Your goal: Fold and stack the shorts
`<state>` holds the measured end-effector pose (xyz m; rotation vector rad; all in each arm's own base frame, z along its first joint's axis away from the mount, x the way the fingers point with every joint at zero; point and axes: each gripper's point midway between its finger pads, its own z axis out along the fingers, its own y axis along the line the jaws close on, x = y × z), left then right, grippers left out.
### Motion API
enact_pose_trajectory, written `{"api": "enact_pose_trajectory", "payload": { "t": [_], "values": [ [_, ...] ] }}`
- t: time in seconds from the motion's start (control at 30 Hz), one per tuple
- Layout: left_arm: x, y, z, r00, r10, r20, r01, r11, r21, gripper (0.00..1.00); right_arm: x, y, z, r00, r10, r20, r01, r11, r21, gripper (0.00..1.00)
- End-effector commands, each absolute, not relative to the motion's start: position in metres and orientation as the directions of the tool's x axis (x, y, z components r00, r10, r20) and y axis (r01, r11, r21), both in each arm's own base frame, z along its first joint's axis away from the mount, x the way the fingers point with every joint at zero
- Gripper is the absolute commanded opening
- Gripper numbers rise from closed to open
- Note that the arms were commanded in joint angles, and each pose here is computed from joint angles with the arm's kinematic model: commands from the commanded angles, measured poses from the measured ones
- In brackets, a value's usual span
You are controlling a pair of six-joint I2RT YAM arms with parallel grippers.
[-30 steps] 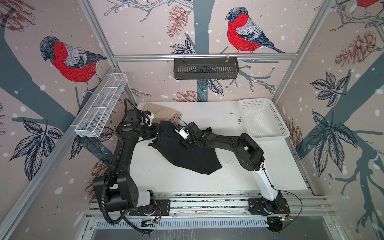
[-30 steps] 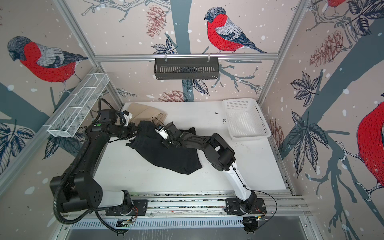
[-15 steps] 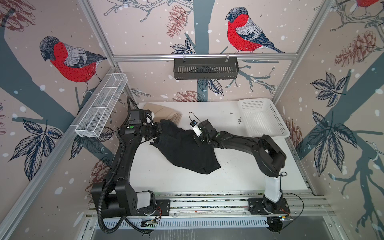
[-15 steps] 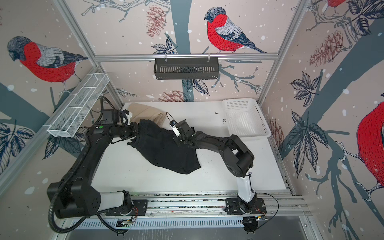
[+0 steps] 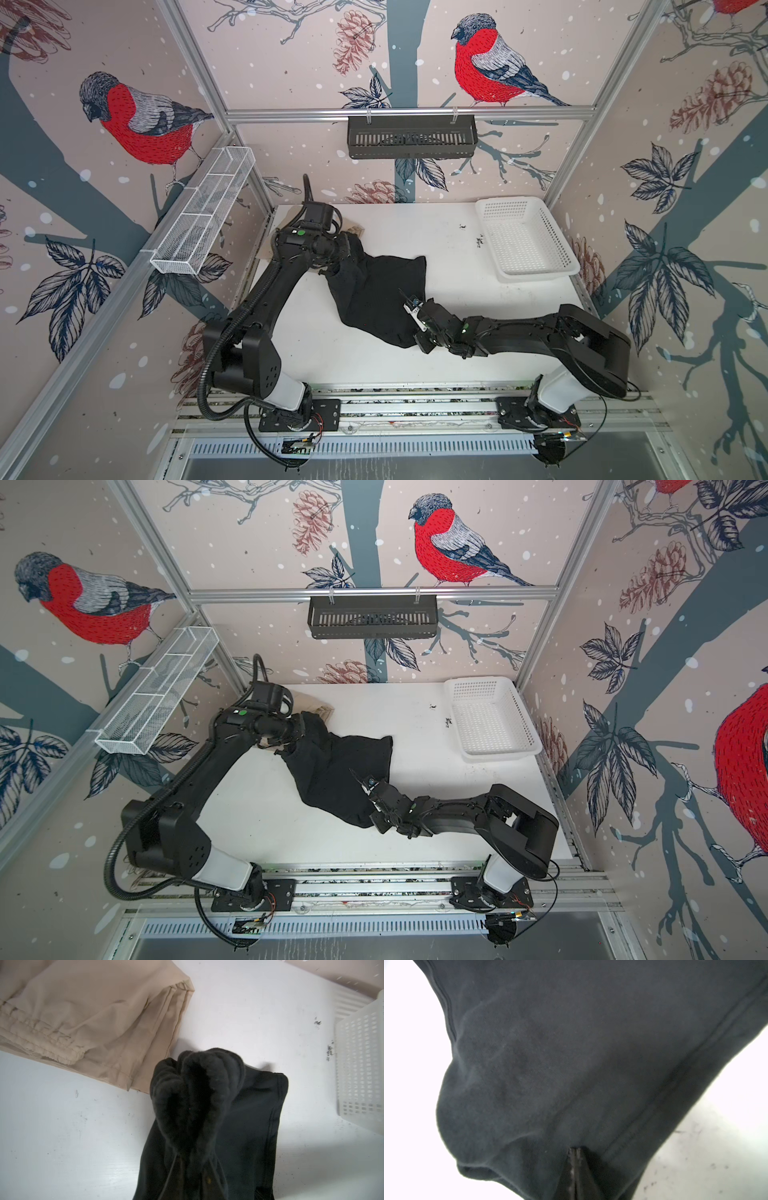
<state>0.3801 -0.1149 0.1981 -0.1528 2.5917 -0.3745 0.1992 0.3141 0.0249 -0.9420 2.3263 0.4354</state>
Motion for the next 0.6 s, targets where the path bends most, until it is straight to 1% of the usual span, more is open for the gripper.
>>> {"api": "enact_pose_trajectory", "payload": {
  "t": [0.0, 0.17, 0.3, 0.43, 0.57],
  "values": [
    [0.387, -0.134, 0.198, -0.852, -0.206, -0.482, -0.072, 0.957, -0.281, 0.00, 0.192, 0.320, 0.029, -0.584, -0.479, -0.655, -0.704, 0.701, 0.114, 0.03],
    [0.384, -0.177, 0.192, -0.868, -0.160, -0.470, -0.033, 0.963, -0.268, 0.00, 0.187, 0.321, 0.029, -0.568, -0.473, -0.673, -0.717, 0.687, 0.122, 0.03],
    [0.378, -0.201, 0.185, -0.886, -0.116, -0.449, -0.008, 0.972, -0.235, 0.00, 0.186, 0.318, 0.024, -0.559, -0.483, -0.674, -0.723, 0.682, 0.111, 0.02],
    [0.364, -0.228, 0.171, -0.907, -0.048, -0.419, 0.044, 0.977, -0.209, 0.00, 0.187, 0.318, 0.024, -0.551, -0.481, -0.682, -0.726, 0.679, 0.107, 0.03],
    [0.348, -0.260, 0.157, -0.920, 0.024, -0.392, 0.118, 0.969, -0.218, 0.00, 0.191, 0.319, 0.026, -0.555, -0.468, -0.688, -0.722, 0.682, 0.118, 0.03]
  ]
}}
